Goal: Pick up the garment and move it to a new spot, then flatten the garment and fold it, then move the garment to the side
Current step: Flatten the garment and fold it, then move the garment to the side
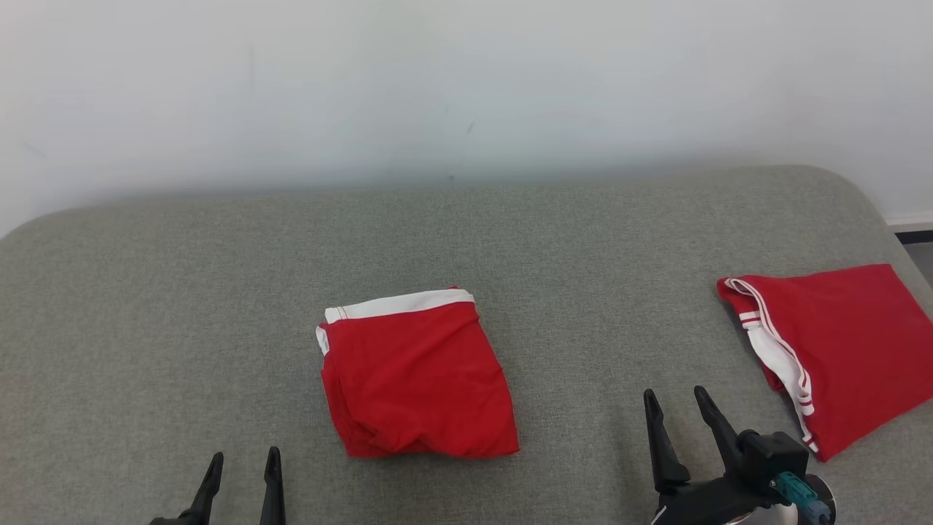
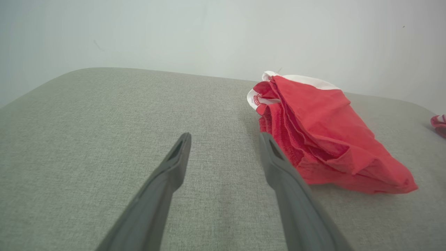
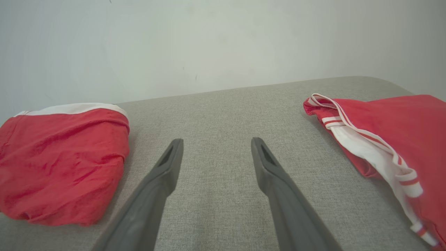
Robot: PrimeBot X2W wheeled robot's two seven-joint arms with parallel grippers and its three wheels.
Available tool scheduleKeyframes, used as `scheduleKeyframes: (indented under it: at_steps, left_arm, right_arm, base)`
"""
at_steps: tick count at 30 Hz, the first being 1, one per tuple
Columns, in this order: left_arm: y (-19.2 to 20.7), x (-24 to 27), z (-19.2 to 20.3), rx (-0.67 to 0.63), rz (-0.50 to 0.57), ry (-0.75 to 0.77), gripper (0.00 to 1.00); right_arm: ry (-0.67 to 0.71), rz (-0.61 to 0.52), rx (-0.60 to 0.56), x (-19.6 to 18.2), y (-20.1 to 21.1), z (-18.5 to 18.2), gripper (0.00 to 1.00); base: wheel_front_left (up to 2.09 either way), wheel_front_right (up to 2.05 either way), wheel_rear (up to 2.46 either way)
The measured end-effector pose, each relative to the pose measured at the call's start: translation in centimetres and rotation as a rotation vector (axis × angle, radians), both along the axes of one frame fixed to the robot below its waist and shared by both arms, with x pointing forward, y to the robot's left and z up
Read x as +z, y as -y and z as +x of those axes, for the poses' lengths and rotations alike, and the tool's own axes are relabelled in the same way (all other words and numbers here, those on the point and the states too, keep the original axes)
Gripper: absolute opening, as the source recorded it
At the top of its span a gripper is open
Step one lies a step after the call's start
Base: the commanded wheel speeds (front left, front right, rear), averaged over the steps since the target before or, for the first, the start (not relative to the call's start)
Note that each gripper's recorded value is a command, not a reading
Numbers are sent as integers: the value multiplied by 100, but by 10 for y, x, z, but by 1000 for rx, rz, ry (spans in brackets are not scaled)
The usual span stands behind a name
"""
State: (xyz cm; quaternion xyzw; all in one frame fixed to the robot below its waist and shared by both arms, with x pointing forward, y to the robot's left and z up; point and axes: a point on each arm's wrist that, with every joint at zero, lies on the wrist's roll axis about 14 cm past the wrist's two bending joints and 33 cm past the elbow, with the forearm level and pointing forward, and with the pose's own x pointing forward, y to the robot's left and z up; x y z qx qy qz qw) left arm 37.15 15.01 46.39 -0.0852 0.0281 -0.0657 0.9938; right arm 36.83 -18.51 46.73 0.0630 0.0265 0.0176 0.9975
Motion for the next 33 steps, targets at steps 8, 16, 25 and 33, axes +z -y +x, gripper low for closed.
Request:
scheduleKeyframes:
  at_steps: [8,16,25,33]
  left_arm:
    - [-6,-2,-2,15,6,-4,100]
    - [-6,-4,-4,16,5,-13,100]
    - [-12,-10,-5,40,-18,-31,100]
    - [-31,-19,-14,104,-22,-63,100]
  right_arm:
    - [-14,8,8,-5,-3,2,100]
    - [-32,13,59,-10,-21,8,100]
    - [-64,66,210,-15,-76,46,100]
    - [-139,55,317,-33,-117,76,100]
  base:
    - [0,0,0]
    - [0,0,0]
    - [0,0,0]
    - [0,0,0]
